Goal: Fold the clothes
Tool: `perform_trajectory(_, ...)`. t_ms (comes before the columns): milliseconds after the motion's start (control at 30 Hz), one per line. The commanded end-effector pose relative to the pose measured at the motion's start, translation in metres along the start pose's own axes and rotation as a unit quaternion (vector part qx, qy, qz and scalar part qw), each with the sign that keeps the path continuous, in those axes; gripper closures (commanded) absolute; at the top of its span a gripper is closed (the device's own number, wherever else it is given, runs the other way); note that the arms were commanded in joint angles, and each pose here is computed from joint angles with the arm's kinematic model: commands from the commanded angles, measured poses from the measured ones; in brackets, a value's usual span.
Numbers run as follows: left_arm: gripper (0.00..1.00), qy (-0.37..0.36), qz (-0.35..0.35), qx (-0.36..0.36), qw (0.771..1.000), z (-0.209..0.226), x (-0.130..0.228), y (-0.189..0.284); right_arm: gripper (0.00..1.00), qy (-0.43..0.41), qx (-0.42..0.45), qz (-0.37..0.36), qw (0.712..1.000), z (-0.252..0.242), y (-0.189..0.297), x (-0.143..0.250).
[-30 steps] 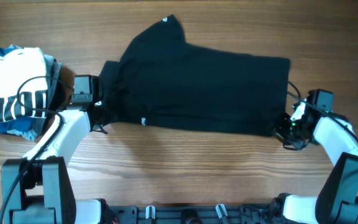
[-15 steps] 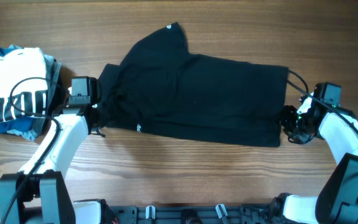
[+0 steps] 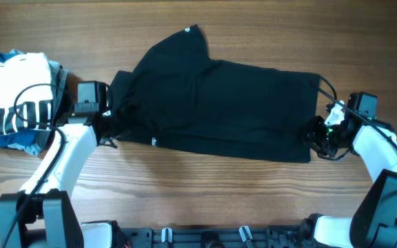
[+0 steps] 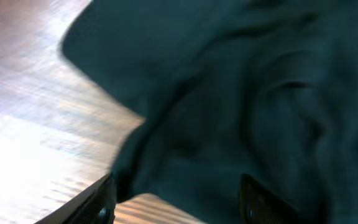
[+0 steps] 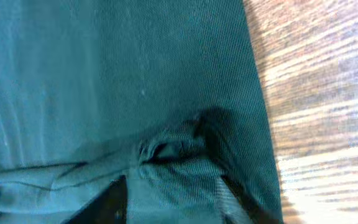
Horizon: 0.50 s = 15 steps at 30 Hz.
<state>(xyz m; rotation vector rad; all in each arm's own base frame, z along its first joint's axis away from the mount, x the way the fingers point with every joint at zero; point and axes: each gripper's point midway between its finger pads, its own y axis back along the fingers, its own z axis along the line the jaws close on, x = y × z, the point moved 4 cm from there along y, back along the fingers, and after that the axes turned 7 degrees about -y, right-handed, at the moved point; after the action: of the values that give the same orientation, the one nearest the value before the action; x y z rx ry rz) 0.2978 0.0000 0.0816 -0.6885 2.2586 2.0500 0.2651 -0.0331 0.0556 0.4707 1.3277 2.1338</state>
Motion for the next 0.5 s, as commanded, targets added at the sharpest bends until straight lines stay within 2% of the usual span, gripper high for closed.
perform_trajectory(0,0.34,-0.003,-0.028,0.069,0.997,-0.021,-0.02,0.022,0.45,-0.032,-0.001,0.011,0.999,-0.005,-0.011,0.012)
perform_trajectory(33,0.33,-0.008,-0.033,0.071,0.997,-0.022,-0.023,0.024,0.49,-0.038,-0.003,0.012,0.999,-0.006,-0.013,0.014)
perform_trajectory(67,0.32,-0.015,-0.034,0.073,0.997,-0.023,-0.024,0.025,0.59,-0.037,-0.005,0.01,0.999,-0.006,-0.014,0.013)
perform_trajectory(100,0.32,-0.02,-0.035,0.075,0.996,-0.024,-0.025,0.026,0.68,-0.035,-0.007,0.006,0.999,-0.006,-0.014,0.011)
perform_trajectory(133,0.32,-0.029,-0.033,0.086,0.995,-0.027,-0.024,0.026,0.83,-0.028,-0.028,0.001,0.999,0.001,-0.013,0.008)
perform_trajectory(200,0.32,-0.03,-0.03,0.089,0.995,-0.027,-0.023,0.026,0.94,-0.023,-0.052,0.001,0.998,0.01,-0.011,0.004)
perform_trajectory(333,0.33,-0.031,-0.028,0.09,0.995,-0.028,-0.022,0.026,0.95,-0.023,-0.083,-0.017,0.996,0.027,0.002,-0.01)
perform_trajectory(467,0.33,-0.031,-0.028,0.09,0.995,-0.028,-0.022,0.026,0.96,-0.081,-0.097,-0.036,0.991,0.034,0.008,-0.022)
